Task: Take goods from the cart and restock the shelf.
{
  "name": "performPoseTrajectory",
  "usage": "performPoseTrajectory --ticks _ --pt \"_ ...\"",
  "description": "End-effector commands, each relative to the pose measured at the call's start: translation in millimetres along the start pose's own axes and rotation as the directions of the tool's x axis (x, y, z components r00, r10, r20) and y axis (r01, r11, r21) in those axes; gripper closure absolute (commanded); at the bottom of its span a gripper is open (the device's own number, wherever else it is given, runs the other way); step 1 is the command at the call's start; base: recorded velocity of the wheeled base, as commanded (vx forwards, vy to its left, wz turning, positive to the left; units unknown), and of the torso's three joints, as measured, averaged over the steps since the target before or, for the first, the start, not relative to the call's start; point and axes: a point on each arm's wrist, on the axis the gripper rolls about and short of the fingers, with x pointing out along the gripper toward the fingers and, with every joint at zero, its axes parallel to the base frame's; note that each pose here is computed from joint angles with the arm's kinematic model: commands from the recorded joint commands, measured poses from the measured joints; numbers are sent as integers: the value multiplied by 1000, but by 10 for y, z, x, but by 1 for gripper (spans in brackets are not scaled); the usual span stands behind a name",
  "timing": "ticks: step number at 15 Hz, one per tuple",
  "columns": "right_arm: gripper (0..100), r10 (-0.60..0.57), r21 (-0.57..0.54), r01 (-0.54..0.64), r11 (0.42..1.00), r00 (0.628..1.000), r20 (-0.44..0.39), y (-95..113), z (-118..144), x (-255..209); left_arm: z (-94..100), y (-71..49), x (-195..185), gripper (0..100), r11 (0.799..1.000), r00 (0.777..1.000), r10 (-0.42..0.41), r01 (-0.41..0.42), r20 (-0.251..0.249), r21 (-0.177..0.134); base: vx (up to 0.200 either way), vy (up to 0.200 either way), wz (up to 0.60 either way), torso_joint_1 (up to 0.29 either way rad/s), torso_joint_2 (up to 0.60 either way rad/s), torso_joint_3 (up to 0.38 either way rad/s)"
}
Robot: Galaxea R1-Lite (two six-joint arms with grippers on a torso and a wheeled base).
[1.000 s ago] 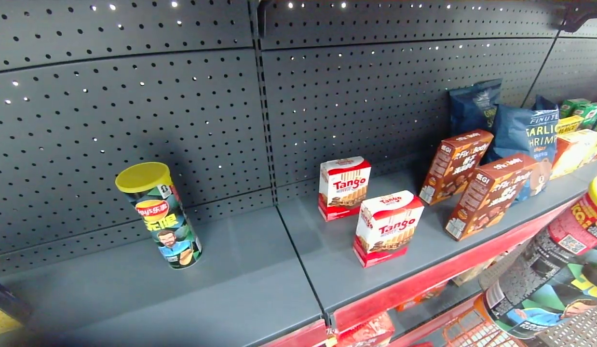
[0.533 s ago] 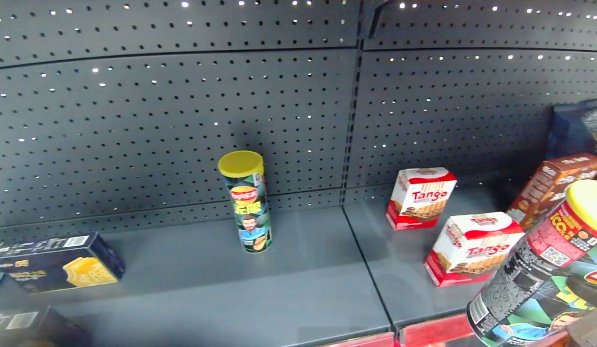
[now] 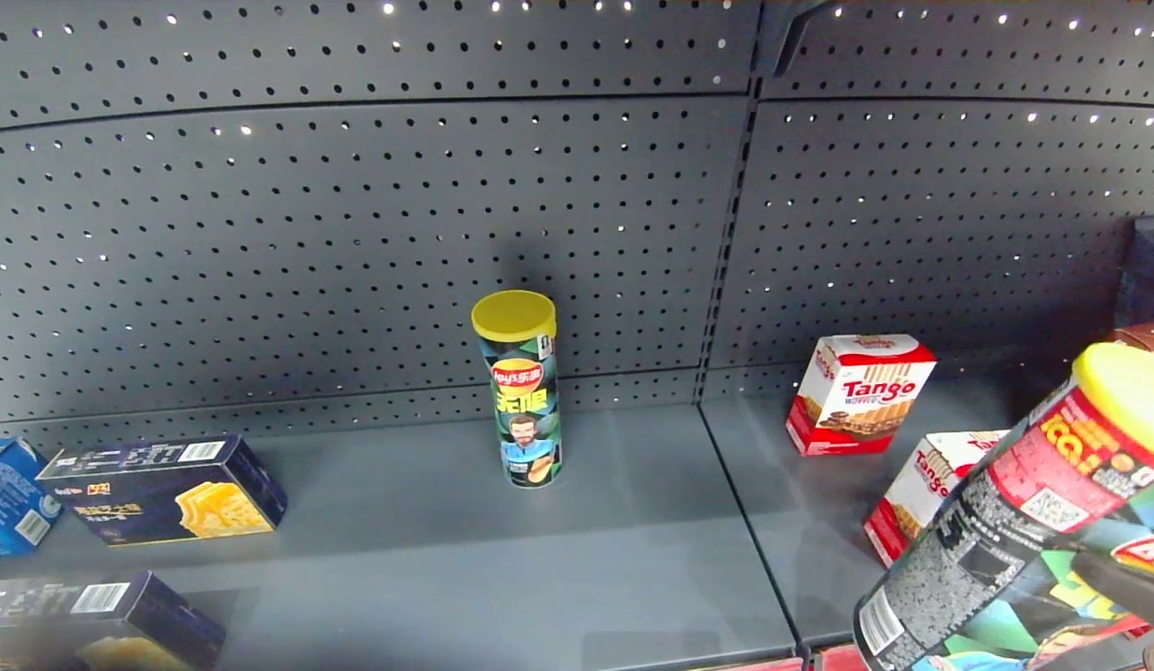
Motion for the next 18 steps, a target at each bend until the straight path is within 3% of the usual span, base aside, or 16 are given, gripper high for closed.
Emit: performPoseTrajectory --ticks 1,7,8,10,12,14,18 --pt "100 47 4 -47 999 999 -20 37 -48 245 -1 0 0 0 1000 1000 0 0 0 0 0 0 0 0 0 0" --pt "100 73 16 -72 997 995 -67 23 -68 461 -1 0 0 0 1000 1000 0 0 0 0 0 0 0 0 0 0" --pt "100 88 23 -87 996 990 -108 39 -109 592 -1 0 0 0 1000 1000 0 0 0 0 0 0 0 0 0 0" --pt "100 119 16 -118 993 991 -69 84 -27 739 -1 0 0 0 1000 1000 0 0 0 0 0 0 0 0 0 0" --pt "100 117 14 -117 993 991 -66 86 28 895 -1 0 0 0 1000 1000 0 0 0 0 0 0 0 0 0 0" --pt "100 111 9 -111 994 990 -81 86 17 956 -1 -1 0 0 1000 1000 -9 9 0 21 0 0 0 0 0 0" --pt "100 39 2 -39 999 994 -106 74 -52 950 1 -3 -2 0 1000 1000 -17 17 -3 20 0 0 0 0 0 0"
